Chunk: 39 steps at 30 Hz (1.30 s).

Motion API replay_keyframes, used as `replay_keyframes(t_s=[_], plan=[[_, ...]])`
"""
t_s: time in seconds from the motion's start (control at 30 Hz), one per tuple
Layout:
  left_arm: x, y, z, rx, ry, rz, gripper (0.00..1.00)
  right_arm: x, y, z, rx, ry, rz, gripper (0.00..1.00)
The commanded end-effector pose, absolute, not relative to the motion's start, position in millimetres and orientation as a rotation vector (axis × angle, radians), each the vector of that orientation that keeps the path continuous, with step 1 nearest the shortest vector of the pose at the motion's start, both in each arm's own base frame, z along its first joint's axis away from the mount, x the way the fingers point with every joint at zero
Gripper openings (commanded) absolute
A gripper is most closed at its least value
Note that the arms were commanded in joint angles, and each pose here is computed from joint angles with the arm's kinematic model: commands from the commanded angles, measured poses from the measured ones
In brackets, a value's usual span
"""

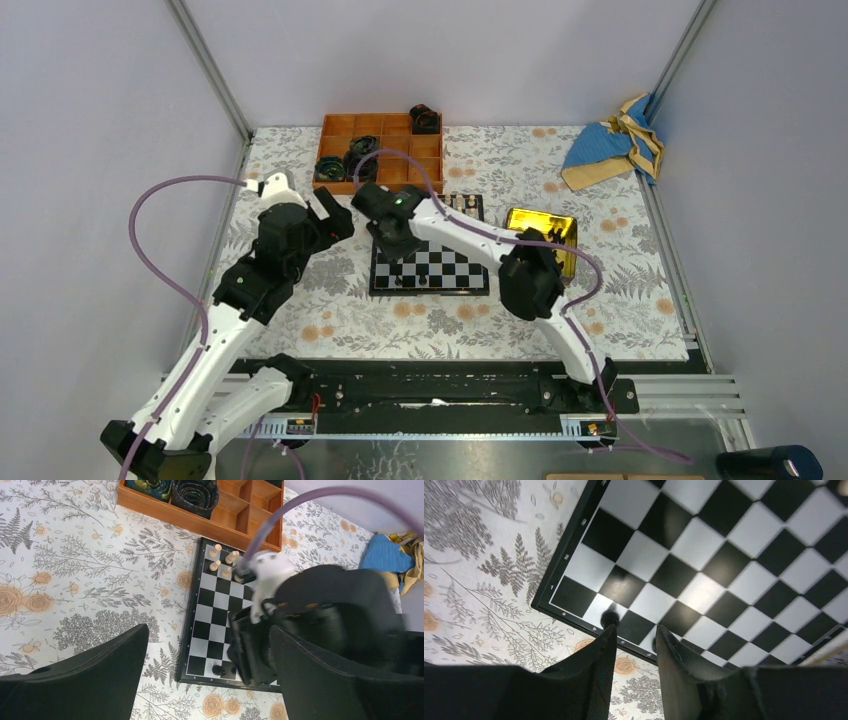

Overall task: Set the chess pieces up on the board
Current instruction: Place the chess piece on the chessboard, then adjust the chess piece on the chessboard.

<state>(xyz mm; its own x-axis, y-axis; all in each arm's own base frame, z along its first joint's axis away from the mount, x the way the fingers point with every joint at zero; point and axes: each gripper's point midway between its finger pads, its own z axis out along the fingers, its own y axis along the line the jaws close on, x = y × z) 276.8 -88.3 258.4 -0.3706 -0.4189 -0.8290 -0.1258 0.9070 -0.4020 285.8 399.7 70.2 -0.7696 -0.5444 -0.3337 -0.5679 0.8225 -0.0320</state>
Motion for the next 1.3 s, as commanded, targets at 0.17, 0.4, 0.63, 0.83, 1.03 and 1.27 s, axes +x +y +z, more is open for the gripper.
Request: replay_keyframes(t_s=[0.17,0.4,0.63,0.83,1.03,1.27], plan=[[300.4,-99.0,278.5,-0.368,1.905,-0.327,0.98,365.3,326.0,182.1,-0.429,2.438,0.155,0.46],[316.8,-115.9,261.0,-0.306,1.959,-0.337,0.98,390.6,226.8,197.4,-0.148,2.381,0.02,0.51],[324.7,-149.4,236.6,-0.143,2.036,-0.43,0.97,382.9,163.3,170.6,-0.012,2.443,-0.035,0.51],[313.1,-181.8,216.0,0.049,2.109,-0.517,0.91,379.4,142.7,141.1,0.043,2.497,-0.05,0.42],[294.3,-211.4,195.0,0.242,2.169,-0.574,0.81,387.0,130.4,127.9,0.09,2.51,-0.062,0.32],[279.2,-229.4,170.4,0.398,2.232,-0.553,0.75,390.0,118.9,113.9,0.127,2.539,-0.075,0.31]])
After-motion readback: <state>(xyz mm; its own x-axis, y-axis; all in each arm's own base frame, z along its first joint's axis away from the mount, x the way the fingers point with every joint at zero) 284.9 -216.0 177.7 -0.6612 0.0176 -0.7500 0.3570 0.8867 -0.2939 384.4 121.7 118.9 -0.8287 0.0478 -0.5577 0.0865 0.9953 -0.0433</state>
